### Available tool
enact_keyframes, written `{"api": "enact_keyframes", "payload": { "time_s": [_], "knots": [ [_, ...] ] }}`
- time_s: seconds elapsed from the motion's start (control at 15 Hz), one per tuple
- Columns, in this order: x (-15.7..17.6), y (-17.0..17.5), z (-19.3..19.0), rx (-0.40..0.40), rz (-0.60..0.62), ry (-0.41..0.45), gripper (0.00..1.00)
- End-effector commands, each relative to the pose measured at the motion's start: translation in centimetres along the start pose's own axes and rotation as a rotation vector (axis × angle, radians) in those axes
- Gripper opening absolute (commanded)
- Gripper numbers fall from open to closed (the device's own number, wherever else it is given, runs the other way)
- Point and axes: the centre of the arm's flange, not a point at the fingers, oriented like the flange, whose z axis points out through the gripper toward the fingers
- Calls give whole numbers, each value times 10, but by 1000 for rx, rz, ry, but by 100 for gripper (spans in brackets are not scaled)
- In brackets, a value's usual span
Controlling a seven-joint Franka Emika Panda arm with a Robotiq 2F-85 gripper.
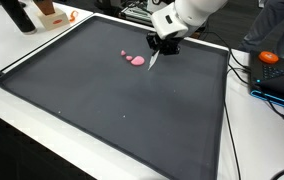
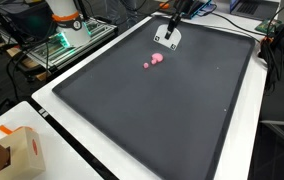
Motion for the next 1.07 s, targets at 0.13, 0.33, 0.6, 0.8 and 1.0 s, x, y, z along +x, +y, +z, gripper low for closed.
{"api": "enact_keyframes", "payload": {
  "time_s": [0.13,0.33,0.6,0.8,1.0],
  "knots": [
    [14,15,-5,50,32,-22,1],
    [21,27,-8,94,53,-27,1],
    [28,51,-11,170,98,-35,1],
    [33,76,-12,243,132,-45,1],
    [36,105,-10,329,171,-59,1]
  ]
}}
